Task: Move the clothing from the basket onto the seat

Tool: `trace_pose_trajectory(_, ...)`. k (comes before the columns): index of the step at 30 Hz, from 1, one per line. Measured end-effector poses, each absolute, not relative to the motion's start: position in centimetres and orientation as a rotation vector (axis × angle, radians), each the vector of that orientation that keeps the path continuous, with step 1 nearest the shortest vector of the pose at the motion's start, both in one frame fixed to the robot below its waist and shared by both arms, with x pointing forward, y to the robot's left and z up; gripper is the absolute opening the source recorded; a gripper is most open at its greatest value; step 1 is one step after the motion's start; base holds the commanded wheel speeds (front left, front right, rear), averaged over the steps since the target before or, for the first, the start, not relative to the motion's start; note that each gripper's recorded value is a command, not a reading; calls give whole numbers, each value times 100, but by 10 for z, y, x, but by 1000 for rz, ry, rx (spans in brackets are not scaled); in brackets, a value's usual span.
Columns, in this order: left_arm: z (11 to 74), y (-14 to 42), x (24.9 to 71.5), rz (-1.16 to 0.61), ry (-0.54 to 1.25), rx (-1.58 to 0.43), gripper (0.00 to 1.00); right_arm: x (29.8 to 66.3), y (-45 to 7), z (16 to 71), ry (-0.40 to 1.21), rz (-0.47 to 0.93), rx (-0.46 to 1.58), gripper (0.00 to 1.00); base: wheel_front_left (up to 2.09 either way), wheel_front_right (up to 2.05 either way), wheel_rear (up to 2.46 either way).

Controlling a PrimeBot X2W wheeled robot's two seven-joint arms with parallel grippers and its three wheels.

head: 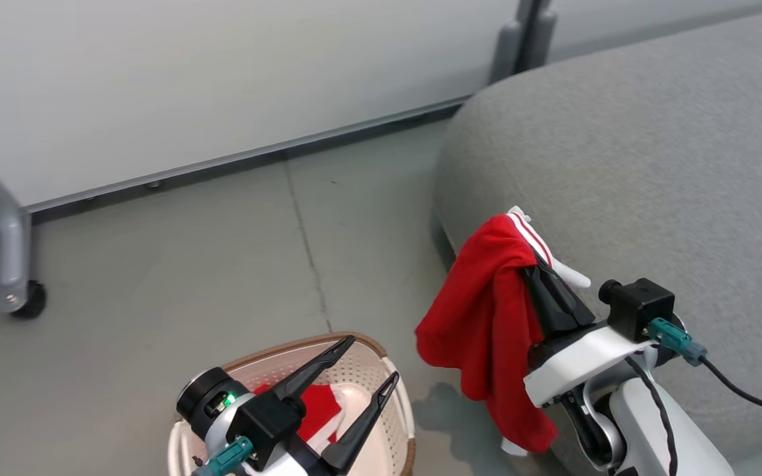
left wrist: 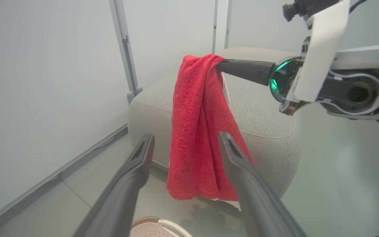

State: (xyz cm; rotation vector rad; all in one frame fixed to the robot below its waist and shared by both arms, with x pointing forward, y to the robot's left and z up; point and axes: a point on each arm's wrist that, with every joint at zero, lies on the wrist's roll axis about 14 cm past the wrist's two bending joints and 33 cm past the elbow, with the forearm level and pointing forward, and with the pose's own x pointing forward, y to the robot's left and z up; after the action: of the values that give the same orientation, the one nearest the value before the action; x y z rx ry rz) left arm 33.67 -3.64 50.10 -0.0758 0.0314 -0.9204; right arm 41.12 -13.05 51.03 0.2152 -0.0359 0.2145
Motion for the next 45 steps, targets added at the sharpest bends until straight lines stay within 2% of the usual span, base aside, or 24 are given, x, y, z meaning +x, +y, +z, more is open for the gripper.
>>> trace_pose_trajectory(10, 492, -77, 337, -1086, 55, -72, 100, 394, -200, 516, -70, 18, 189, 0, 0, 0, 0)
trace_pose_trajectory(15, 492, -92, 341, -1143, 50, -79, 100, 397, -240, 536, -129, -83, 145, 0, 0, 0, 0)
trace_pose_trajectory(24, 495, -103, 357, -1199, 27, -99, 100, 432, -309, 604, -297, -235, 57, 0, 0, 0, 0)
trace_pose_trajectory(34, 499, -89, 391, -1172, -27, -97, 100, 482, -353, 672, -464, -348, -7, 0, 0, 0, 0)
trace_pose_trajectory(39, 483, -76, 405, -1155, -3, -92, 100, 507, -367, 638, -379, -392, -3, 0, 0, 0, 0)
trace_pose_trajectory(45, 458, -66, 414, -1146, 46, -102, 100, 518, -381, 541, -131, -458, 25, 0, 0, 0, 0)
